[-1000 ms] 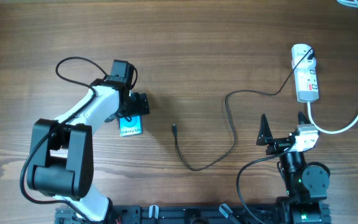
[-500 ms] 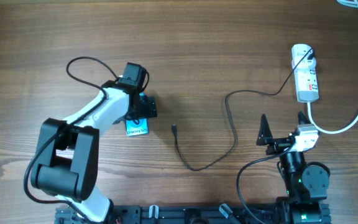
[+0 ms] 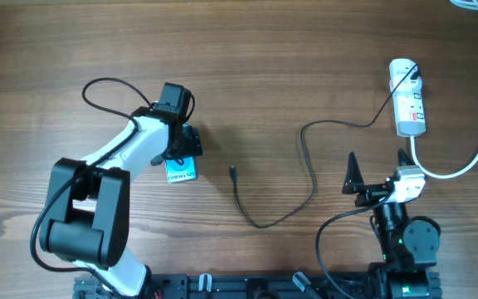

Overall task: Plug charger to phone and switch on socket
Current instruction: 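Lift the phone upright with the left gripper, bottom edge down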

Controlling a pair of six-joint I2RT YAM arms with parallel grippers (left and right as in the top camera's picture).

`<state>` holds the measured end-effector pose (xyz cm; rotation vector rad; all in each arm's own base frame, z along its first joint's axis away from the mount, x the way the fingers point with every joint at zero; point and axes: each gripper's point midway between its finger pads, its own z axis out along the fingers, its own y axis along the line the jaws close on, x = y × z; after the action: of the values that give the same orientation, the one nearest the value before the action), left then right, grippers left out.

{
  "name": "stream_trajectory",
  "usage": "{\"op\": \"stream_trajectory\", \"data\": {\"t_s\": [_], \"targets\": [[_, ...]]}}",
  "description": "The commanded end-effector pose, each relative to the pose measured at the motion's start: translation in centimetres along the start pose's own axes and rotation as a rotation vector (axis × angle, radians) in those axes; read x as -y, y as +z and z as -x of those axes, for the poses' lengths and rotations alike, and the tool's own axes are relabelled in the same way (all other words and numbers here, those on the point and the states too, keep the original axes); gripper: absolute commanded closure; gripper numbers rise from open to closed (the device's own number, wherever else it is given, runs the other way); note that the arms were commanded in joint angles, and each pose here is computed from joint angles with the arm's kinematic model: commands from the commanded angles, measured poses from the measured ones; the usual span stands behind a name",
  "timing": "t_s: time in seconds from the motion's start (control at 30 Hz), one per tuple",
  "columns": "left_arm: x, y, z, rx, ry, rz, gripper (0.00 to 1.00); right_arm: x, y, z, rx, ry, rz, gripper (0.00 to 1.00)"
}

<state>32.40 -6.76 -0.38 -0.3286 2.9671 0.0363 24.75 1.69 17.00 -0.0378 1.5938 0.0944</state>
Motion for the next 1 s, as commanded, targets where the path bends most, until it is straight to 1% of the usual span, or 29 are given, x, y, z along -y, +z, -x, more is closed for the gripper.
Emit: {"op": "stream_trajectory", "data": {"t_s": [0.0,0.03,0.1,0.2,0.27,0.3,0.37,0.4,0.5,0.6,0.63,0.7,0.8,0.9,0.97], "targets": [[-0.99,1.17,-1.3,-0.039,-0.012,0.031,0.25,-0.39,-0.02,0.09,0.005,-0.009,0.02,0.0],[-0.94,1.19,-1.3,-0.039,-0.012,0.029,0.24,-0.39,-0.02,0.09,0.005,-0.009,0.02,0.0],[-0.71,1.2,-1.37,-0.043,-0.011,0.017,0.16,-0.39,-0.02,0.09,0.005,-0.01,0.02,0.0],[-0.7,1.22,-1.38,-0.044,-0.011,0.017,0.14,-0.39,-0.02,0.09,0.005,-0.01,0.02,0.0],[-0.7,1.22,-1.37,-0.043,-0.011,0.017,0.11,-0.39,-0.02,0.09,0.005,-0.01,0.02,0.0],[-0.7,1.22,-1.38,-0.044,-0.011,0.017,0.14,-0.39,-0.02,0.09,0.005,-0.01,0.02,0.0],[-0.71,1.22,-1.39,-0.044,-0.011,0.017,0.22,-0.39,-0.02,0.09,0.005,-0.009,0.02,0.01],[-0.71,1.22,-1.39,-0.044,-0.011,0.017,0.24,-0.39,-0.02,0.09,0.005,-0.01,0.02,0.0],[-0.7,1.22,-1.38,-0.044,-0.011,0.017,0.23,-0.39,-0.02,0.09,0.005,-0.01,0.02,0.0],[-0.7,1.22,-1.38,-0.044,-0.011,0.017,0.14,-0.39,-0.02,0.09,0.005,-0.009,0.02,0.0],[-0.7,1.22,-1.38,-0.044,-0.011,0.017,0.01,-0.39,-0.02,0.09,0.005,-0.01,0.02,0.0],[-0.71,1.22,-1.37,-0.044,-0.011,0.017,0.0,-0.39,-0.02,0.09,0.005,-0.009,0.02,0.0],[-0.71,1.22,-1.41,-0.045,-0.011,0.017,0.0,-0.39,-0.02,0.09,0.005,-0.01,0.02,0.0],[-0.78,1.21,-1.55,-0.051,-0.01,0.02,0.12,-0.39,-0.02,0.09,0.005,-0.009,0.02,0.0],[-0.78,1.21,-1.56,-0.051,-0.01,0.02,0.14,-0.39,-0.02,0.09,0.005,-0.009,0.02,0.0]]}}
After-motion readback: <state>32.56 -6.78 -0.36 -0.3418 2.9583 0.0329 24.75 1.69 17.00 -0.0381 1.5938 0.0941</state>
